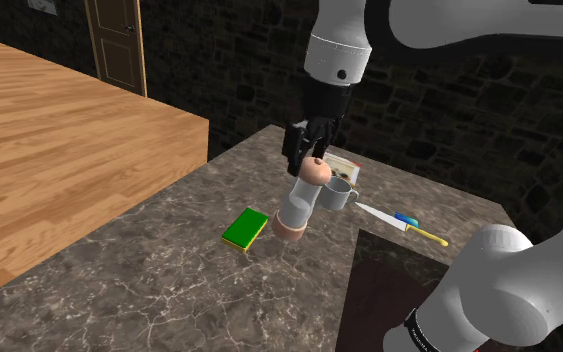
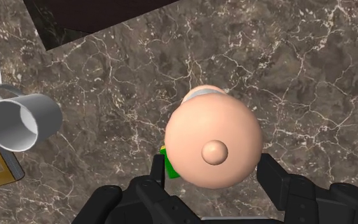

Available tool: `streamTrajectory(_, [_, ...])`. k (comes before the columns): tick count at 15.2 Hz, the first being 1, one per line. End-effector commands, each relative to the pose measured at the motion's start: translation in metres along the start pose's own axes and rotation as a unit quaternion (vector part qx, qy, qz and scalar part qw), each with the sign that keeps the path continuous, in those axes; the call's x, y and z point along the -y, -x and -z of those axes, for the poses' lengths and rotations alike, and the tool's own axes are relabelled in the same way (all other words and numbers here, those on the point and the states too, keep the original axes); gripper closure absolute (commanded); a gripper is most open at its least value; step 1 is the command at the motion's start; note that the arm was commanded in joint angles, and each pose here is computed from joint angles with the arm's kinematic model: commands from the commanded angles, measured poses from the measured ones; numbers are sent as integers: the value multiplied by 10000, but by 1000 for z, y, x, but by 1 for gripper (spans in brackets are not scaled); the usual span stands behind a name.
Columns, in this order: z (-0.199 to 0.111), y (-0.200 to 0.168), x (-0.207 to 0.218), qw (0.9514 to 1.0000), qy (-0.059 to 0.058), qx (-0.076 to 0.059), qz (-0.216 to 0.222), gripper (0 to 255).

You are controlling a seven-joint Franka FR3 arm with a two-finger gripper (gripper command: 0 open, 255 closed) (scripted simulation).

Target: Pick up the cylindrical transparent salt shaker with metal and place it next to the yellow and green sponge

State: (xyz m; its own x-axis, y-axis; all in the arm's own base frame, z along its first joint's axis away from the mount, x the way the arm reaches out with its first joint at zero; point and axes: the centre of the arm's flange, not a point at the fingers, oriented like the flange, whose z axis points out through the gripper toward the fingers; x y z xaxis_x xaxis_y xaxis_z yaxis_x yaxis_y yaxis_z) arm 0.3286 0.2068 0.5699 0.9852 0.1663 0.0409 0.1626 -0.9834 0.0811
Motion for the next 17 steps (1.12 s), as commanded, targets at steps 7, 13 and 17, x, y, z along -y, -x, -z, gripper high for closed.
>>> streamTrajectory(7, [-42, 2, 3, 10000, 0, -4, 0, 255])
streamTrajectory(13, [-73, 3, 6, 10000, 0, -4, 0, 255])
streamTrajectory(17, [-94, 4, 8, 10000, 0, -4, 0, 255])
